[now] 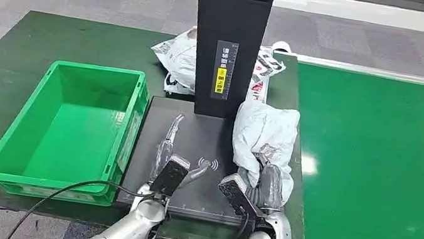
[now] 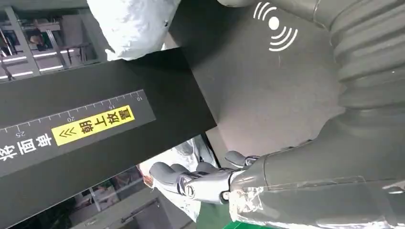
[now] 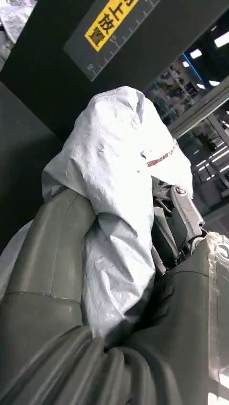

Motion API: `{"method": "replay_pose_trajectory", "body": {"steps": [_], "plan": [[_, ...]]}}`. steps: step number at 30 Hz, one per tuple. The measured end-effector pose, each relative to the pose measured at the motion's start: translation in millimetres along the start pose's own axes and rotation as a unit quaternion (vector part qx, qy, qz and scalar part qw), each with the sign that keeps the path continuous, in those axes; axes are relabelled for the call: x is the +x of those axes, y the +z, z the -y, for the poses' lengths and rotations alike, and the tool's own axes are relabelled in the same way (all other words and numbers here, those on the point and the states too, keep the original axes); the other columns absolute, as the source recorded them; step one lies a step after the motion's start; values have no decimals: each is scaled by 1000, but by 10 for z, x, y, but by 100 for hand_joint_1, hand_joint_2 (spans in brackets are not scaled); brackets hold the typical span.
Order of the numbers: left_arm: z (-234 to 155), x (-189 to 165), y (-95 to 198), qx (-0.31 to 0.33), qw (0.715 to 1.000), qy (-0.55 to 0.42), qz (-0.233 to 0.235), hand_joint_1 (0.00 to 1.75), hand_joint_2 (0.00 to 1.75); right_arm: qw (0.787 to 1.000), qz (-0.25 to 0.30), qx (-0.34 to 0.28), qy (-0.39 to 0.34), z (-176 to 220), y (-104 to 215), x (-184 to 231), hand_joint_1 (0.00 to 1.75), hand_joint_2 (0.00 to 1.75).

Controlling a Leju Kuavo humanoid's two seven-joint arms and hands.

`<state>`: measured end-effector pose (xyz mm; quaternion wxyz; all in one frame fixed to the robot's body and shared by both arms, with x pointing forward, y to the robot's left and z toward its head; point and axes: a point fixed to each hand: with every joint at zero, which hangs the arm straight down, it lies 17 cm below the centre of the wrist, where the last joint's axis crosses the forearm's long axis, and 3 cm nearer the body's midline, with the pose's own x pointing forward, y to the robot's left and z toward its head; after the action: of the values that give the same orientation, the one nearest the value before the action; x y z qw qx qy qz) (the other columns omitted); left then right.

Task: Moved the parcel from conveyor to table for the left to box.

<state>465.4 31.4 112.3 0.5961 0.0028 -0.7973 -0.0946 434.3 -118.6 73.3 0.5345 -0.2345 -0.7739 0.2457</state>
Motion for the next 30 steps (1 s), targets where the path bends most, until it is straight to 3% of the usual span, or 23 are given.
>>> {"method": "replay_pose_trajectory", "body": {"steps": [4, 8, 11, 12, 13, 14, 15, 18, 19, 22, 25, 28, 30], "plan": [[0, -2, -1, 0, 1000, 0, -1, 0, 175, 1000, -4, 16, -6, -70, -4, -7, 175, 175], [2, 8, -25, 1, 1000, 5, -2, 0, 175, 993, -28, 111, -36, -484, 60, -17, 175, 175], [-8, 23, -55, 3, 1000, 10, -1, 0, 175, 981, -15, 183, -59, -759, 131, 88, 168, 175], [-10, 24, -61, 3, 1000, 12, -2, 0, 175, 977, -6, 201, -66, -824, 152, 134, 175, 175], [-12, 25, -64, 3, 1000, 13, -2, 0, 175, 974, 2, 217, -70, -879, 178, 174, 166, 175], [-11, 28, -70, 3, 1000, 16, -3, 0, 175, 970, 13, 232, -74, -930, 209, 221, 106, 175], [-13, 33, -77, 3, 1000, 18, -3, 0, 175, 967, 23, 243, -77, -967, 229, 270, 175, 175], [-5, 58, -109, -1, 1000, 31, -2, 0, 175, 948, 76, 294, -90, -1129, 382, 502, 161, 175], [0, 63, -117, -2, 999, 34, -2, 0, 175, 942, 91, 310, -94, -1173, 439, 569, 3, 175], [-3, 63, -123, -2, 999, 38, -3, 0, 175, 932, 112, 329, -108, -1225, 525, 673, 0, 175], [-22, 60, -126, 0, 999, 37, -3, 0, 175, 937, 116, 312, -103, -1181, 502, 661, 0, 175], [-89, 79, -133, 9, 999, 33, 3, 0, 175, 959, 116, 246, -84, -1015, 377, 626, 0, 175], [-125, 111, -136, 14, 1000, 24, 11, 0, 175, 977, 118, 165, -61, -770, 262, 602, 0, 175]]}}
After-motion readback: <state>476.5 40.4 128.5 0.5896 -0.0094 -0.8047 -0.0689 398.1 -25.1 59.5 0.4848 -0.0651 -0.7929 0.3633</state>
